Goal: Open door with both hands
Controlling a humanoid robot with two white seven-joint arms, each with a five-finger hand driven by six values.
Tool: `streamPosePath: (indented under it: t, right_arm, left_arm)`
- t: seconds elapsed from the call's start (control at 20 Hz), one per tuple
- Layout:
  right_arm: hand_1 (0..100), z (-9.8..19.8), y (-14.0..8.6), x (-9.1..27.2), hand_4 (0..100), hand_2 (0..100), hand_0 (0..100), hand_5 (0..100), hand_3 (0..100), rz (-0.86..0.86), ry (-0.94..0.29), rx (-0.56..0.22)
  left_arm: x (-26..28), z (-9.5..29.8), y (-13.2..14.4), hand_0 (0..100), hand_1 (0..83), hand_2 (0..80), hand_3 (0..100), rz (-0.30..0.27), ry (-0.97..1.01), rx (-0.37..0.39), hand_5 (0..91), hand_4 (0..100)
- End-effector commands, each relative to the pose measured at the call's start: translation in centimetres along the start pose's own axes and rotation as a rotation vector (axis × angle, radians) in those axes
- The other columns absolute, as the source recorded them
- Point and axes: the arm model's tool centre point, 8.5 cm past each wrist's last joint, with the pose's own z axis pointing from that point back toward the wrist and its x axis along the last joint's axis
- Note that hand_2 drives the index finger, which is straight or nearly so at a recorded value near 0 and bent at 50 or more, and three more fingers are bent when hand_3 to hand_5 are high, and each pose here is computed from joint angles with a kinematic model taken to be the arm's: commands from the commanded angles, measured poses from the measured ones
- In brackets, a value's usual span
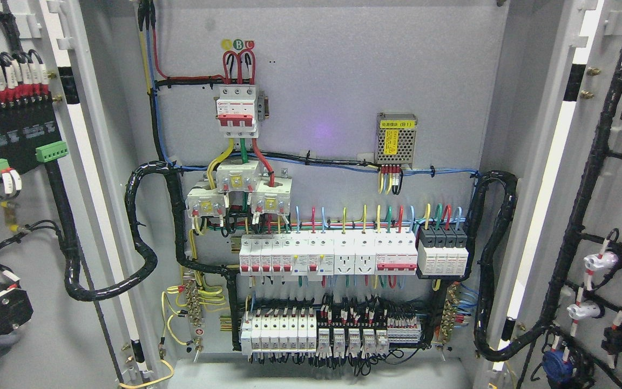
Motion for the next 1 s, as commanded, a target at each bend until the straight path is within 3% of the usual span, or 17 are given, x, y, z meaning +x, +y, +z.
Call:
streamPosePath:
  t: [0.0,0.45,0.95]
  right_arm:
    - [0,0.4,-1.0,0.2,0,0,0,0,0,0.022,0.005,-0.028]
    - [0,1.4,-0.9,1.0,0,0,0,0,0,0.044,0.018,-0.016]
    - [0,1.9,-1.6,1.4,0,0,0,0,0,0.009,0.000,-0.053]
  left_arm:
    - [-1.1,0.7,4.3,0,0.0,0.0,0,-0.045,0.076,0.069,0.0,0]
    - [-1.7,0.9,6.4,0,0.0,0.0,0,-0.056,0.110,0.116,0.0,0]
    - [-2.2,1.2,7.8,0,0.0,0.0,0,-0.044,0.129,0.161,0.0,0]
